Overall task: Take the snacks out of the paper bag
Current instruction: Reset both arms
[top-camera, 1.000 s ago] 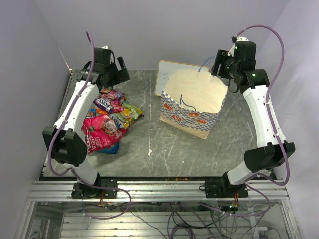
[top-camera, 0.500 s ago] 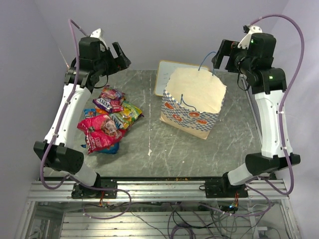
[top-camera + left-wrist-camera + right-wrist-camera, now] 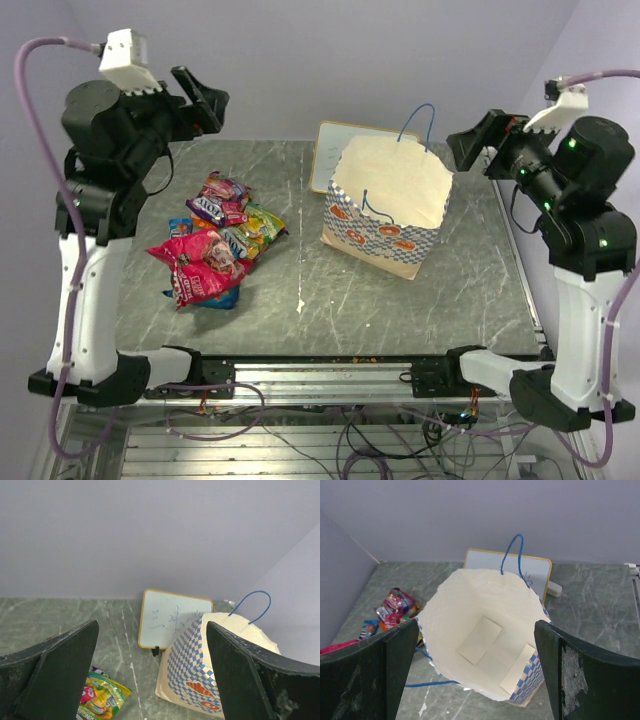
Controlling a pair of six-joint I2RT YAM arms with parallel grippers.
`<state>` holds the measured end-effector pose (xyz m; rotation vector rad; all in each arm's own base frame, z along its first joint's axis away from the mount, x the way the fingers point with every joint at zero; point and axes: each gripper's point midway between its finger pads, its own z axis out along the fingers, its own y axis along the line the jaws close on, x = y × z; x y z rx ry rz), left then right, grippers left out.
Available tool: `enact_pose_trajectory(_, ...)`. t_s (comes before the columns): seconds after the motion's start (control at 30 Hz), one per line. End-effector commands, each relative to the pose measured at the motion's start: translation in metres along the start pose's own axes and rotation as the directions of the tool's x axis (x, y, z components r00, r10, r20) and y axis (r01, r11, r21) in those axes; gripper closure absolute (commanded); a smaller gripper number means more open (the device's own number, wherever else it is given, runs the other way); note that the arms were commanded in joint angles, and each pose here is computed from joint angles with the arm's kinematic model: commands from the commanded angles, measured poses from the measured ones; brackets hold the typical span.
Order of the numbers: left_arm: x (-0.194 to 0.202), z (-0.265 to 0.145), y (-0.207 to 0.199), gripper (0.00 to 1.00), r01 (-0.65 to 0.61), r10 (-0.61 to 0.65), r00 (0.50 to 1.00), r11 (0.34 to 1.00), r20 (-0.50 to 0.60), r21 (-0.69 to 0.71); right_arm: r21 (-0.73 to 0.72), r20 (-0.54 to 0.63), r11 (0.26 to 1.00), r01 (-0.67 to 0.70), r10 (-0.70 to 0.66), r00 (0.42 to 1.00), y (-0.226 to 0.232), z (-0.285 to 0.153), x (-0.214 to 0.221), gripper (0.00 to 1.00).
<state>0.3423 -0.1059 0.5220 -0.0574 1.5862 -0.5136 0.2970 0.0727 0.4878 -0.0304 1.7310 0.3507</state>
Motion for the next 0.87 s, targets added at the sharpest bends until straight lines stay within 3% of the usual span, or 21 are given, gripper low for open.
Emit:
enact_pose_trajectory(0.0,-0.022,-0.027,0.002,0.00,-0.063,0.065,0.995,0.997,0.080,-0.033,-0.018,0.048,0.999,-0.040,0.041,0.998,0.006,-0.012,-0.009,0.00)
enact_pose_trajectory(0.43,-0.049,-0.081,0.016,0.01,-0.135,0.158,0.975,0.979,0.157,-0.152,-0.001,0.050,0.997,-0.077,0.077,0.996,0.004,-0.015,-0.008,0.00)
enact_pose_trajectory(0.83,-0.049,-0.087,0.017,0.01,-0.132,0.157,0.975,0.978,0.160,-0.159,0.006,0.073,0.998,-0.058,0.057,0.996,0.002,-0.023,-0.008,0.00)
